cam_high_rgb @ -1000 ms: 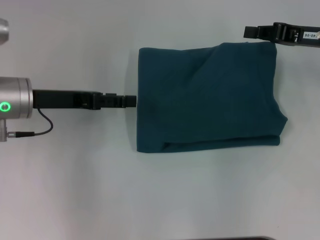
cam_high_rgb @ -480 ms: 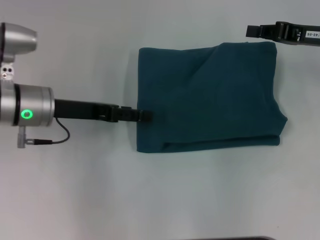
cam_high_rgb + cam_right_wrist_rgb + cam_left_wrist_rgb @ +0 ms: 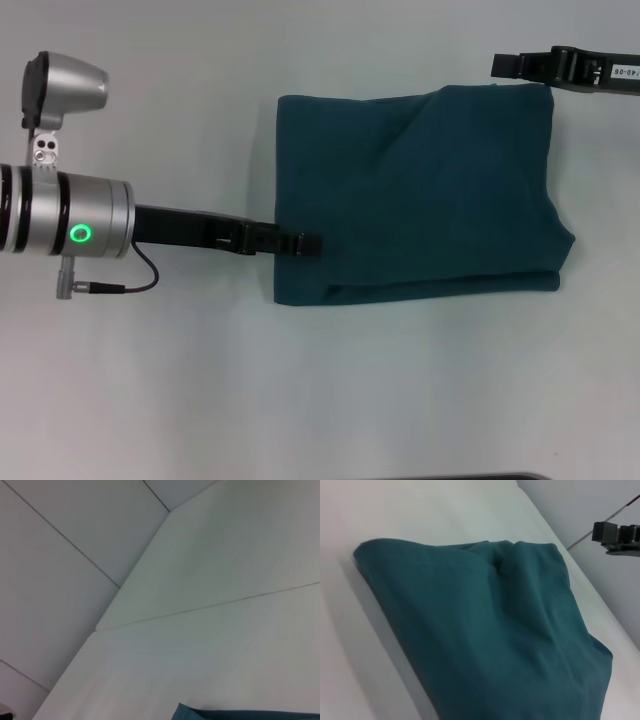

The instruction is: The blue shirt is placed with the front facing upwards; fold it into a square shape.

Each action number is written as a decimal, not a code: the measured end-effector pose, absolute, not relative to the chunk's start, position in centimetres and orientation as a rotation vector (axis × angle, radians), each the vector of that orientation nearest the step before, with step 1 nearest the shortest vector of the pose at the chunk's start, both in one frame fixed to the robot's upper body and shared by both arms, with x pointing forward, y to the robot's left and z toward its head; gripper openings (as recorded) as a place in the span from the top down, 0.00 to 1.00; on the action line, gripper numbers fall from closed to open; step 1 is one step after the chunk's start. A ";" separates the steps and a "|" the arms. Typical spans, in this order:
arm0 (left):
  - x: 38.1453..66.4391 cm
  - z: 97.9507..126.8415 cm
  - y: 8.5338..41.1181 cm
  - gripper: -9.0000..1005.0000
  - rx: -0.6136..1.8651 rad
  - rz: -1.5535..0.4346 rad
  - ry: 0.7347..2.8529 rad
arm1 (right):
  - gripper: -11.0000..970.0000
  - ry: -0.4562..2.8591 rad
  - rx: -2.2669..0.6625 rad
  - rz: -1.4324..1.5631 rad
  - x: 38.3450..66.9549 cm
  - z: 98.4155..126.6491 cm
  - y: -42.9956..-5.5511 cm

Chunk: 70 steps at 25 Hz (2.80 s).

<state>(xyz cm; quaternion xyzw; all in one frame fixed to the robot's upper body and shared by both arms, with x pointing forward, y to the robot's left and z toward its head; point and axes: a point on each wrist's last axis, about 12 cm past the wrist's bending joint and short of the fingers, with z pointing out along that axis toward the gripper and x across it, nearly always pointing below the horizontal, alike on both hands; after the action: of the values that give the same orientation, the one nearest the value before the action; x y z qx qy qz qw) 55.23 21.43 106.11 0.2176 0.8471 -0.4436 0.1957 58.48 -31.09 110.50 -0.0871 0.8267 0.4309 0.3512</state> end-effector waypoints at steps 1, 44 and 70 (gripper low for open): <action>55.2 106.1 21.4 0.05 0.610 -1.243 2.373 | 0.94 2.140 -0.225 1.116 58.5 110.5 -31.1; 56.4 106.8 20.7 0.97 0.651 -1.179 2.391 | 0.92 2.129 -0.216 1.127 58.4 110.5 -31.1; 57.4 108.8 26.7 0.98 0.697 -1.039 2.430 | 0.92 2.126 -0.203 1.130 58.5 110.6 -31.1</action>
<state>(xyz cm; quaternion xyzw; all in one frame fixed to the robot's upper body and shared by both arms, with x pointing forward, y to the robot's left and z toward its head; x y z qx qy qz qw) 57.37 26.68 108.79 0.2498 0.8707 -0.3721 0.2027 58.47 -31.06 110.55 -0.0786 0.8226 0.4372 0.3550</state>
